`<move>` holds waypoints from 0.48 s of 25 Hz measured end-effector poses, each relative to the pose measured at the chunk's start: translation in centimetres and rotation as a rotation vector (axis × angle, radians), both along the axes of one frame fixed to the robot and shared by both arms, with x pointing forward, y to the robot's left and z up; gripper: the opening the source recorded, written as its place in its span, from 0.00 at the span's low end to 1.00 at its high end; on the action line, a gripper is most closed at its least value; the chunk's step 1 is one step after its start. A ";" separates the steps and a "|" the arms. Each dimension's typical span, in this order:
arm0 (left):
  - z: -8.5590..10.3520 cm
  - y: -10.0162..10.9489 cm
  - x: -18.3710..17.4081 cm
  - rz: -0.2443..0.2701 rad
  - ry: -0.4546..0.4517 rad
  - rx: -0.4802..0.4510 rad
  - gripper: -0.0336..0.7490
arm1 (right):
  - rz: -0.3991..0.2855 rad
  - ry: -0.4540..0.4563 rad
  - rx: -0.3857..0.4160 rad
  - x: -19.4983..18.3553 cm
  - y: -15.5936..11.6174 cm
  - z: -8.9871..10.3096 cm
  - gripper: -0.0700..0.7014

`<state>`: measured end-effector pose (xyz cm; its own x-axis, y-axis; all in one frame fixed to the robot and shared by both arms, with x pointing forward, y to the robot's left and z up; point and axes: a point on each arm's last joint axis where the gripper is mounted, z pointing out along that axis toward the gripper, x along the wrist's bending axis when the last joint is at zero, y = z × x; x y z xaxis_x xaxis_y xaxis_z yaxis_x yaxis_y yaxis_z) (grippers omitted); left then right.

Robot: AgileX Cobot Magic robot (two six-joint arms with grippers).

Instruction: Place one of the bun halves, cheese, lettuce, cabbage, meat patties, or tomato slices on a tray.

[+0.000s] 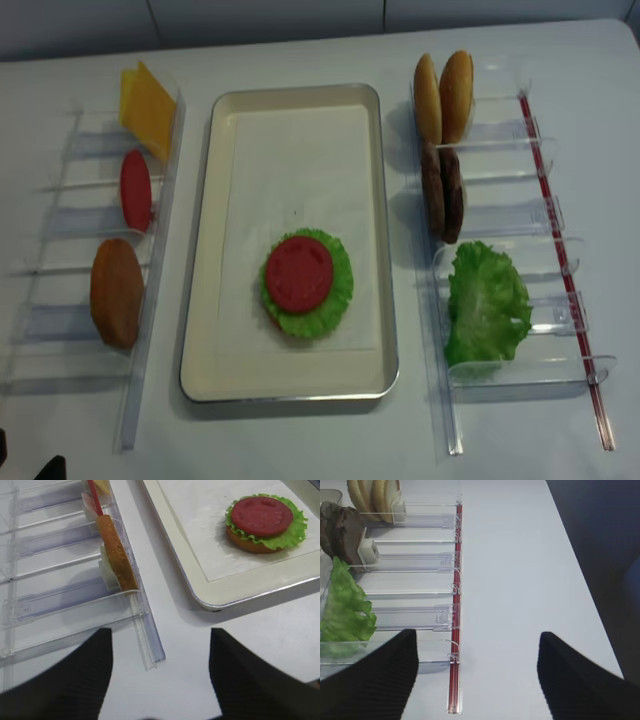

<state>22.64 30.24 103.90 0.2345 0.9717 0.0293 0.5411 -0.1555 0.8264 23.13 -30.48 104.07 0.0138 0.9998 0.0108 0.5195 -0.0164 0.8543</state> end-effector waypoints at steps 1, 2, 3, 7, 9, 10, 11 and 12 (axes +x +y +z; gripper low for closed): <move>0.0 0.0 0.0 0.000 0.000 0.000 0.59 | 0.000 0.000 0.000 0.0 0.0 0.0 0.77; 0.0 0.0 0.0 -0.001 0.000 -0.002 0.59 | 0.000 0.000 0.000 0.0 0.0 0.0 0.77; 0.0 0.0 0.0 -0.001 0.000 -0.002 0.59 | 0.000 0.000 0.000 0.0 0.0 0.0 0.77; 0.0 0.0 0.0 -0.002 -0.001 -0.003 0.59 | 0.000 0.000 0.000 0.0 0.0 0.0 0.77; 0.0 0.0 0.0 0.014 -0.001 -0.003 0.59 | 0.000 0.000 0.000 0.0 0.0 0.0 0.77; 0.0 -0.1 0.0 0.031 -0.001 -0.003 0.59 | 0.004 0.000 -0.002 0.0 0.0 0.0 0.77; 0.0 -0.1 0.0 0.049 -0.001 -0.003 0.59 | 0.005 0.000 -0.002 0.0 0.0 0.0 0.77; 0.0 -0.1 0.0 0.072 -0.001 -0.003 0.59 | 0.006 0.000 -0.002 0.0 0.0 0.0 0.77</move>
